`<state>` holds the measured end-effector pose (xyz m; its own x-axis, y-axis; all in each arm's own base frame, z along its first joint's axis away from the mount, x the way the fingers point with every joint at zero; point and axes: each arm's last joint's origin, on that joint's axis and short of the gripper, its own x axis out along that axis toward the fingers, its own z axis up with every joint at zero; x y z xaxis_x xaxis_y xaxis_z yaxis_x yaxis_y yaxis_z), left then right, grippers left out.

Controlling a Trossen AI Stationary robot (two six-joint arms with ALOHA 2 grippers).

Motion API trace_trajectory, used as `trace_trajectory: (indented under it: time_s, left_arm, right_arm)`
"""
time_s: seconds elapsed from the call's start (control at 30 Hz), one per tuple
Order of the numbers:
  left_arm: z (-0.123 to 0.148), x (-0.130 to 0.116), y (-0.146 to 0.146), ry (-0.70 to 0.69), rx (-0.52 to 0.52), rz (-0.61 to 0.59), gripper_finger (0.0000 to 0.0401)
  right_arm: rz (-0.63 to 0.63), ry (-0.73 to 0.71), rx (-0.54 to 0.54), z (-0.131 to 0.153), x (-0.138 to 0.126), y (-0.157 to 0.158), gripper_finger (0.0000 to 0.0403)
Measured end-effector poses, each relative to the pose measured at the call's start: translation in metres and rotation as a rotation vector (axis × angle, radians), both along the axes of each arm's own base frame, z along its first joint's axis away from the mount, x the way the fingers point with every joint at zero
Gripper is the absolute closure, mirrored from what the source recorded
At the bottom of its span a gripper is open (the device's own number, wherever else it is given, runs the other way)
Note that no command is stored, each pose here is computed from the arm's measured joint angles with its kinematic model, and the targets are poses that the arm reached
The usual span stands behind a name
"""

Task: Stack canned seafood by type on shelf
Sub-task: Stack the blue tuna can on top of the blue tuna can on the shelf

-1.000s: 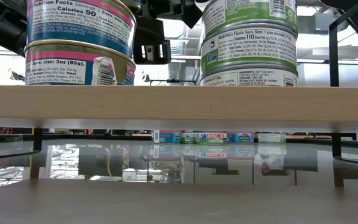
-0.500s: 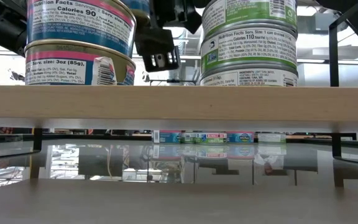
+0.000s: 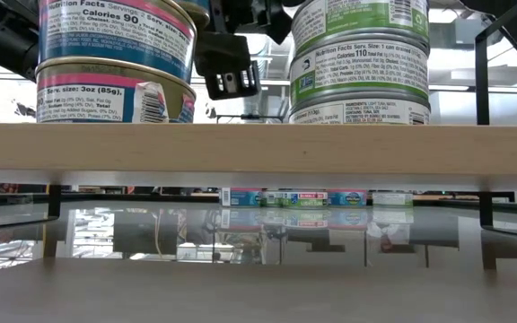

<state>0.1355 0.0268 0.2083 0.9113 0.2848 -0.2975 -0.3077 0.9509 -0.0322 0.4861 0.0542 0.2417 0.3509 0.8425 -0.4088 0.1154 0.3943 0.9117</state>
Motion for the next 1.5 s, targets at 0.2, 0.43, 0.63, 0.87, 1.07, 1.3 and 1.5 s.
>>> trace_trajectory:
  time_s: [0.2, 0.43, 0.63, 0.87, 1.07, 1.3, 1.5]
  left_arm:
    - [0.0, 0.0, 0.0, -0.001, -0.001, 0.0, 0.0083]
    - [0.0, 0.0, 0.0, -0.001, -0.001, 0.0, 0.0083]
    - [0.0, 0.0, 0.0, -0.001, 0.0, -0.001, 0.0083]
    - [0.0, 0.0, 0.0, -0.001, -0.001, -0.001, 0.0083]
    - [0.0, 0.0, 0.0, -0.001, -0.001, -0.001, 0.0083]
    - [0.0, 0.0, 0.0, -0.002, -0.006, -0.015, 0.0083]
    - [0.0, 0.0, 0.0, -0.003, -0.006, -0.014, 0.0083]
  right_arm:
    - [-0.011, 0.015, -0.022, -0.002, -0.001, 0.002, 0.0076]
    - [-0.037, 0.048, -0.054, -0.004, -0.003, 0.001, 0.0076]
    - [-0.021, 0.044, -0.039, -0.003, -0.003, 0.007, 0.0076]
    - [-0.035, 0.034, -0.049, 0.013, -0.001, 0.009, 0.0076]
    - [-0.054, 0.019, -0.077, 0.024, -0.001, 0.01, 0.0076]
    - [-0.056, 0.055, -0.118, 0.018, -0.004, 0.009, 0.0076]
    - [-0.05, 0.062, -0.158, 0.016, -0.006, 0.009, 0.0076]
